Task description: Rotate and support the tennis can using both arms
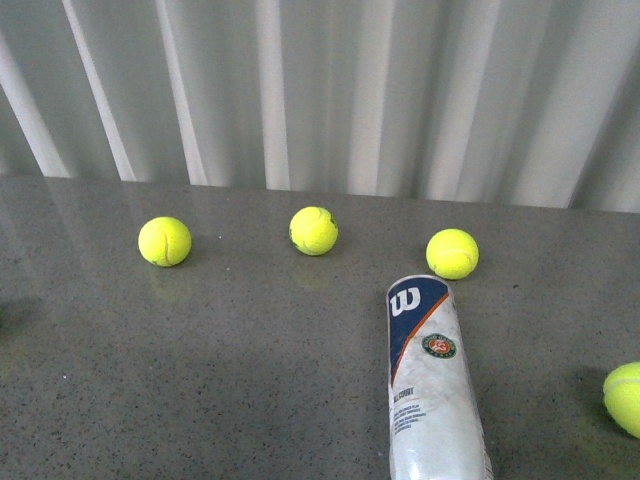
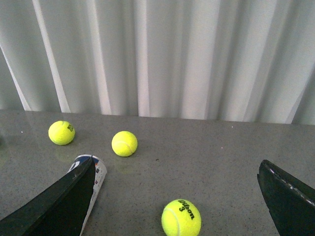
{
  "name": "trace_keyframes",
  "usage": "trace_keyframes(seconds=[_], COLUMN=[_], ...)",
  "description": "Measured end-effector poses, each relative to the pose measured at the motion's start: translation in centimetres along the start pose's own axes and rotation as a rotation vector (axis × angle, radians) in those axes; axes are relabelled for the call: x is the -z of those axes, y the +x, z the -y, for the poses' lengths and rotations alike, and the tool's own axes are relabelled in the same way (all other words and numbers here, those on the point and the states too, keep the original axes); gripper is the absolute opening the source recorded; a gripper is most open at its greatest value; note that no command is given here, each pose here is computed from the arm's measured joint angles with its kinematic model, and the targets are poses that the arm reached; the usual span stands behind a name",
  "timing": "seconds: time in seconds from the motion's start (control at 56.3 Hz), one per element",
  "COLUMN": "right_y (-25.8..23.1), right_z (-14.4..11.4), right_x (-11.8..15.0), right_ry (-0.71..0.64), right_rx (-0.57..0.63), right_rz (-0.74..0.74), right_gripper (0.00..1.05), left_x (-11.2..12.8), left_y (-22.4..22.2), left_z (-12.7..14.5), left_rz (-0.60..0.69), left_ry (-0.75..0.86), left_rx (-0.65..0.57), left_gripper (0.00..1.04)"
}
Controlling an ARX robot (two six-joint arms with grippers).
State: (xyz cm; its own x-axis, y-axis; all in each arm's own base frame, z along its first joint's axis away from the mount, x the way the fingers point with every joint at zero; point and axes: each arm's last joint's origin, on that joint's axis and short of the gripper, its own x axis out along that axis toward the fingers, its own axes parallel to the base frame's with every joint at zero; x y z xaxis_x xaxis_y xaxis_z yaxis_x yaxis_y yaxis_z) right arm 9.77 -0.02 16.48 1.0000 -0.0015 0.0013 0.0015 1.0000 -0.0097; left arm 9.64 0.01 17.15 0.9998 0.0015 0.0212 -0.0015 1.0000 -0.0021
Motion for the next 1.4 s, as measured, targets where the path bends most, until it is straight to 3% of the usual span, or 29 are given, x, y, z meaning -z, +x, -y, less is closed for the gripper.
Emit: trace_keyframes(seconds=[1.012, 1.065, 1.101, 1.172, 1.314, 1.403], right_y=[0.0, 0.0, 0.3, 1.1, 5.5, 9.0], right_z=[0.0, 0.0, 0.0, 0.2, 1.3, 1.6], right_x=[0.0, -0.1, -0.6, -2.7, -10.4, -12.7], right_ry=[0.0, -0.005, 0.005, 0.019, 0.065, 0.115], right_rx=[0.0, -0.055, -0.117, -0.126, -0.027, 0.016], right_rz=[-0.001, -0.068, -0.12, -0.119, 0.03, -0.017], right_gripper=[0.98, 0.98, 0.98, 0.98, 0.98, 0.98], left_x=[0.0, 0.0, 0.0, 0.0, 0.0, 0.0], left_y=[0.0, 0.0, 0.0, 0.0, 0.0, 0.0], left_z=[0.0, 0.0, 0.0, 0.0, 0.0, 0.0], left_rz=[0.0, 0.0, 0.0, 0.0, 0.0, 0.0], left_ry=[0.0, 0.0, 0.0, 0.0, 0.0, 0.0], left_rx=[0.0, 0.0, 0.0, 0.001, 0.0, 0.0], left_gripper=[0.98, 0.98, 0.98, 0.98, 0.98, 0.98])
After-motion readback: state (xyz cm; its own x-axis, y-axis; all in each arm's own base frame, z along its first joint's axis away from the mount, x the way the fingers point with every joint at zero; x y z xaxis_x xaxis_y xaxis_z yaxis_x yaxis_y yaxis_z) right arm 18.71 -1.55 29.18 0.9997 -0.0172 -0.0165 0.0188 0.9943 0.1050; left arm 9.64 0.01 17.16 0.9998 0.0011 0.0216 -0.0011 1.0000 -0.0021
